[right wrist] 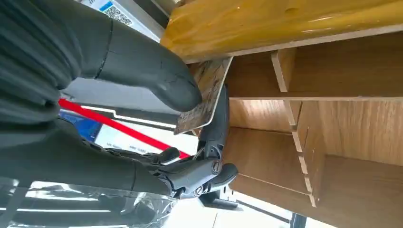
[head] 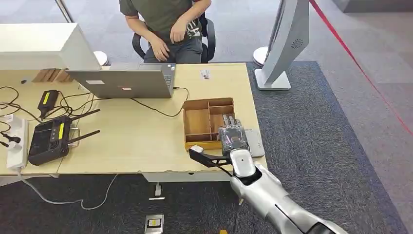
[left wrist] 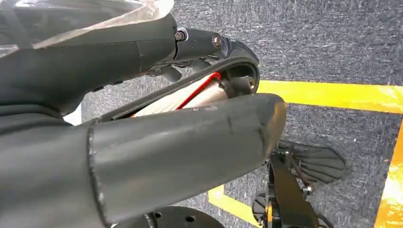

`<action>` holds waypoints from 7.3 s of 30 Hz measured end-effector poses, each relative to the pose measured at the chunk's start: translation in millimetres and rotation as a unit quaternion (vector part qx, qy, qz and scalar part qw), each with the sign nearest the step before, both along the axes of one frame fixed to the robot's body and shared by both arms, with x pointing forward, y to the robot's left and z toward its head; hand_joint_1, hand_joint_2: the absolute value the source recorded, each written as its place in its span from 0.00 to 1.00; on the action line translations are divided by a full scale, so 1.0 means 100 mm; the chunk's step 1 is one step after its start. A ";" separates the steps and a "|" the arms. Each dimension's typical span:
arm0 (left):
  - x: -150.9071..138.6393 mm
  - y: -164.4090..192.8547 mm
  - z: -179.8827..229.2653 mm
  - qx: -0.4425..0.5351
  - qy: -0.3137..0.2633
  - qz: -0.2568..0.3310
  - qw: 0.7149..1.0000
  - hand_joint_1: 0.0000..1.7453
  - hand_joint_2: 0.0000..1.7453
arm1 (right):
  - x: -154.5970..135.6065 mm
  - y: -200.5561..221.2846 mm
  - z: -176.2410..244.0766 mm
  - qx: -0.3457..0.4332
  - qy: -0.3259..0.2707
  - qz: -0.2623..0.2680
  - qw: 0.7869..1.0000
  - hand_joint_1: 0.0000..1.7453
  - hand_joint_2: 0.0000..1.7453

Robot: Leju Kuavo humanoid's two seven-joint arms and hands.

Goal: Pass the card to the sensor for recognition and then transmit it.

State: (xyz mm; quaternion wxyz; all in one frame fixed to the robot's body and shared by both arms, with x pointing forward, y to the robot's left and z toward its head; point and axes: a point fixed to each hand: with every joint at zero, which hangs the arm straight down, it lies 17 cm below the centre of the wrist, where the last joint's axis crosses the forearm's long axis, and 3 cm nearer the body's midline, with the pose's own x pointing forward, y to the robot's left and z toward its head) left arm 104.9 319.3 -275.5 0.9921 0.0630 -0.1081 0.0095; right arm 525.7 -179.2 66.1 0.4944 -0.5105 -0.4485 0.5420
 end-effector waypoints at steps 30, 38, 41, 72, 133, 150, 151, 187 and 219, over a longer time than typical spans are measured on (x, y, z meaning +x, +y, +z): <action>0.01 0.01 0.00 -0.001 -0.003 -0.005 1.000 0.00 0.00 | -0.16 -0.03 -0.29 0.015 0.017 0.001 1.000 1.00 1.00; 0.03 0.01 0.01 0.002 -0.009 -0.009 1.000 0.00 0.00 | -0.12 -0.07 -0.13 -0.003 -0.009 0.002 1.000 1.00 1.00; 0.03 0.00 0.01 -0.001 -0.009 -0.015 1.000 0.00 0.00 | -0.07 -0.12 0.04 -0.013 -0.029 0.003 0.999 1.00 1.00; 0.05 0.03 0.01 0.010 -0.013 -0.021 1.000 0.00 0.00 | 0.15 0.73 2.01 0.009 -0.227 0.121 0.966 1.00 1.00; -0.07 0.03 -0.01 -0.005 0.012 0.043 0.999 0.00 0.00 | 0.60 -0.25 1.67 0.043 -0.119 -0.036 0.991 0.00 0.00; -0.02 0.13 0.01 -0.007 -0.005 0.048 0.999 0.00 0.00 | -0.16 -2.43 1.16 0.023 -0.074 -0.202 0.976 0.00 0.00; -0.02 0.14 0.01 -0.004 -0.005 0.052 0.999 0.00 0.00 | -0.26 -2.59 1.05 0.030 -0.068 -0.212 0.974 0.00 0.00; 0.06 0.30 0.03 0.031 -0.027 0.159 0.986 0.00 0.00 | -3.58 -3.65 -2.63 0.325 0.141 -0.553 0.754 0.00 0.00; 0.48 0.25 0.19 0.025 -0.152 0.177 0.972 0.00 1.00 | -4.27 -1.62 -3.33 0.557 0.099 -0.685 0.459 0.00 0.00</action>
